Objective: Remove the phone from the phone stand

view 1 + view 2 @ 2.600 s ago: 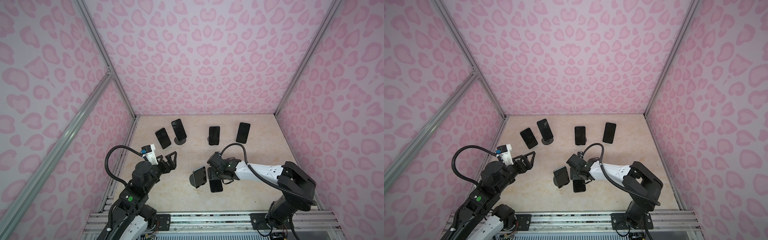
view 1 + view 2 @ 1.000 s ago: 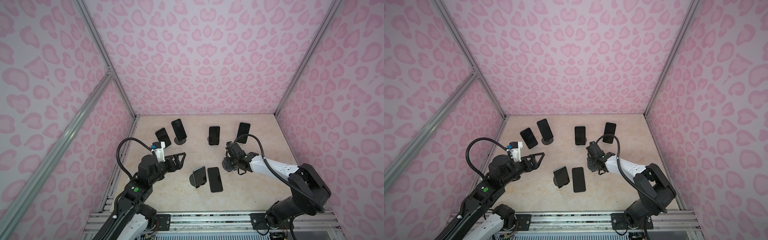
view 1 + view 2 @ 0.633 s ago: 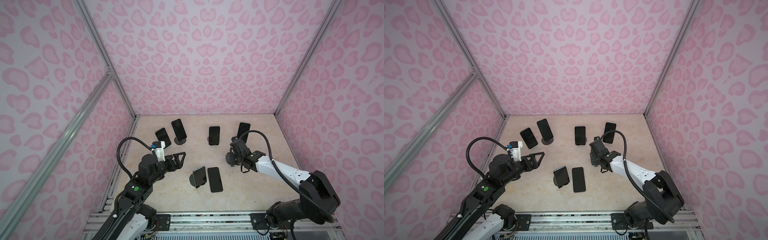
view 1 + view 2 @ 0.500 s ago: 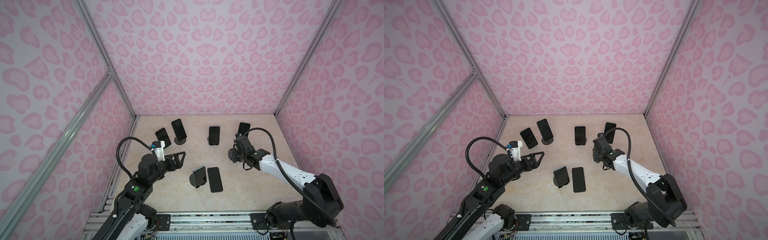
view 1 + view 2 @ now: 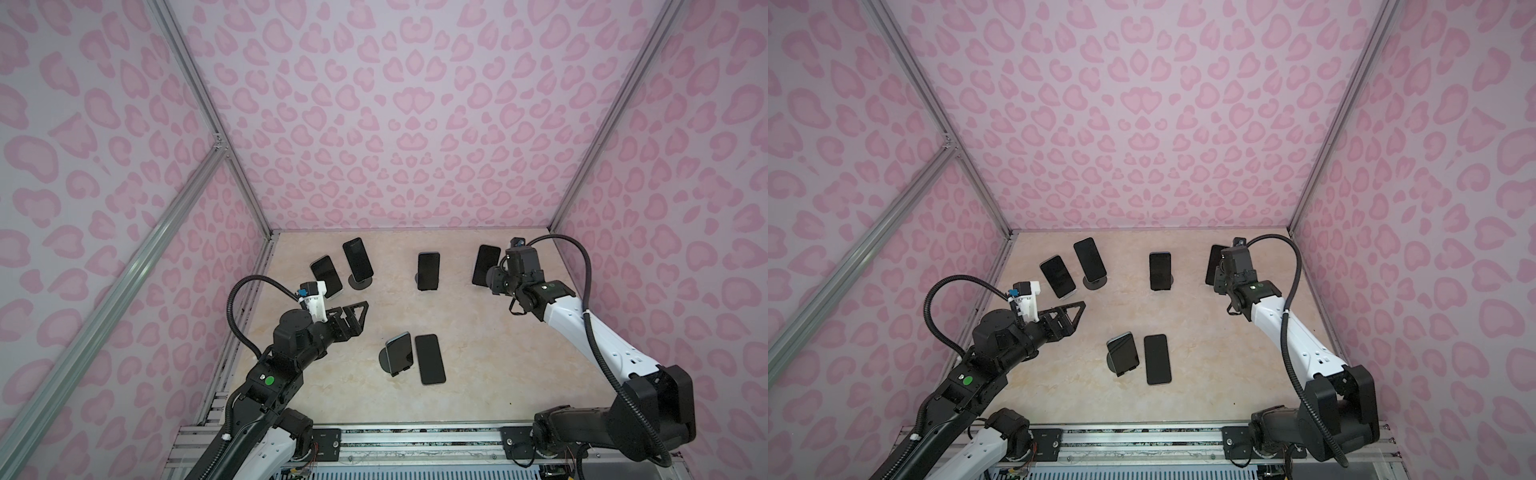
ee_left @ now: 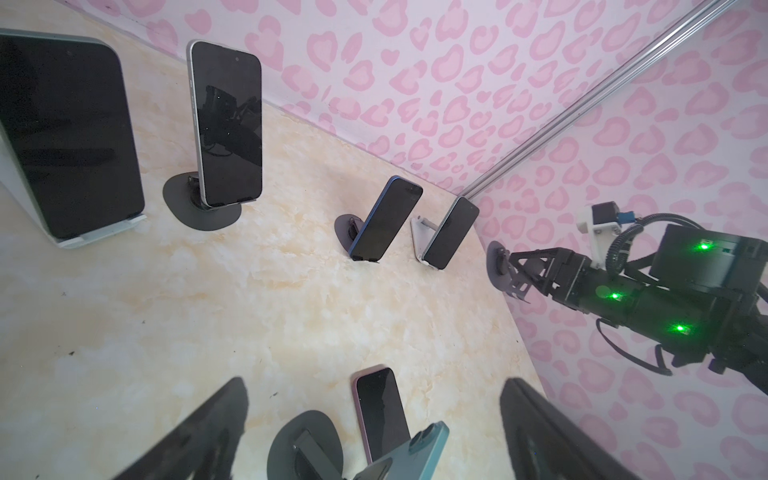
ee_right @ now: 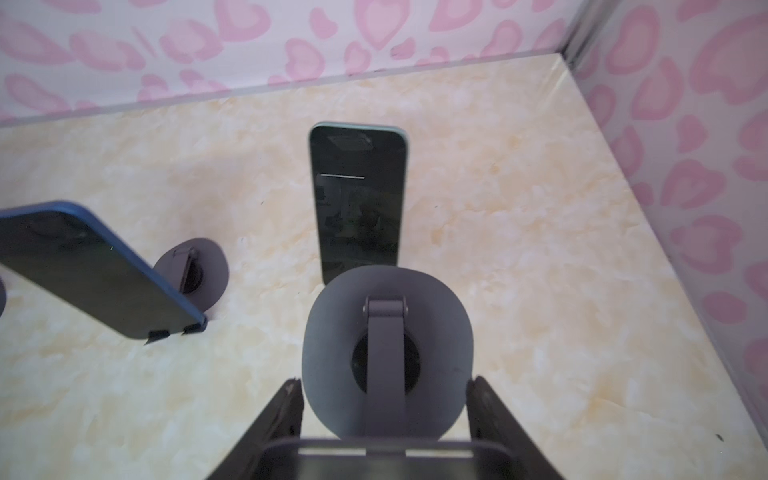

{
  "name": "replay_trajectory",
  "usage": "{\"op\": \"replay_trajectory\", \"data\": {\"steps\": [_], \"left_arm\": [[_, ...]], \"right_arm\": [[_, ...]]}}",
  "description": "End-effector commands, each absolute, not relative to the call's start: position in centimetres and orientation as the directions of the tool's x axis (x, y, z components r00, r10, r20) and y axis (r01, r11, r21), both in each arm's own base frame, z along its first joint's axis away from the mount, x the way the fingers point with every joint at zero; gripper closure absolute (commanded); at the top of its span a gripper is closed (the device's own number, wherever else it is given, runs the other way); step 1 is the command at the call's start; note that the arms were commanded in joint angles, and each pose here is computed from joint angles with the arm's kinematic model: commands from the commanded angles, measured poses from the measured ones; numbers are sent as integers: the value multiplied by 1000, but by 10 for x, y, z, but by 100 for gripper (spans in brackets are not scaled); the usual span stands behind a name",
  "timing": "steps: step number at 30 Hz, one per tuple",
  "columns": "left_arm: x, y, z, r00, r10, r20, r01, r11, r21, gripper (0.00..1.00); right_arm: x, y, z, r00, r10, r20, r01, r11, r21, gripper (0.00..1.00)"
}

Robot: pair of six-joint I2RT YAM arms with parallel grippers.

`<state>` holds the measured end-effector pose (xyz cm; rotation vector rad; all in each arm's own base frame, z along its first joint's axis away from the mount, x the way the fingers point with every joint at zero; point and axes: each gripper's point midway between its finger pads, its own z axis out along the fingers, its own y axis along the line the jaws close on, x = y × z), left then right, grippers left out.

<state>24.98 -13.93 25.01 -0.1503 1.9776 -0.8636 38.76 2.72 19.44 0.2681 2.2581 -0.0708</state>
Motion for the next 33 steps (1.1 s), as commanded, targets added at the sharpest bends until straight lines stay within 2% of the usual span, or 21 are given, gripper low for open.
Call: {"op": "replay_trajectory", "data": {"steps": [1,6,9,15,20,23,30,31,33], "left_arm": [[254,-139,256,-536,-437,-722,233,746,-624,2],[257,-141,256,-551,-419,-721,230,755,-614,2],[259,-140,253,-551,-425,-718,213,761,-613,2],[266,-139,259,-542,-448,-711,191,758,-624,2],[279,-139,259,-549,-494,-674,128,748,-652,2],[290,-132,257,-532,-528,-662,52,760,-648,1],[315,-125,275,-461,-572,-679,-3,766,-643,1],[317,-125,276,-458,-575,-678,-7,765,-644,1],[320,-120,276,-448,-593,-669,-50,764,-643,0]], "right_arm": [[394,-22,200,-547,271,-792,355,932,74,51],[412,-91,183,-476,397,-785,504,854,127,52],[438,-100,158,-527,405,-747,486,865,126,52],[465,-139,111,-605,488,-630,571,817,84,53],[452,-160,78,-620,566,-543,641,765,64,52],[444,-161,66,-623,575,-530,649,758,59,49],[437,-161,47,-645,583,-493,648,760,51,47],[436,-162,47,-645,588,-487,649,759,56,45],[432,-164,51,-647,591,-482,649,758,57,33]]}}
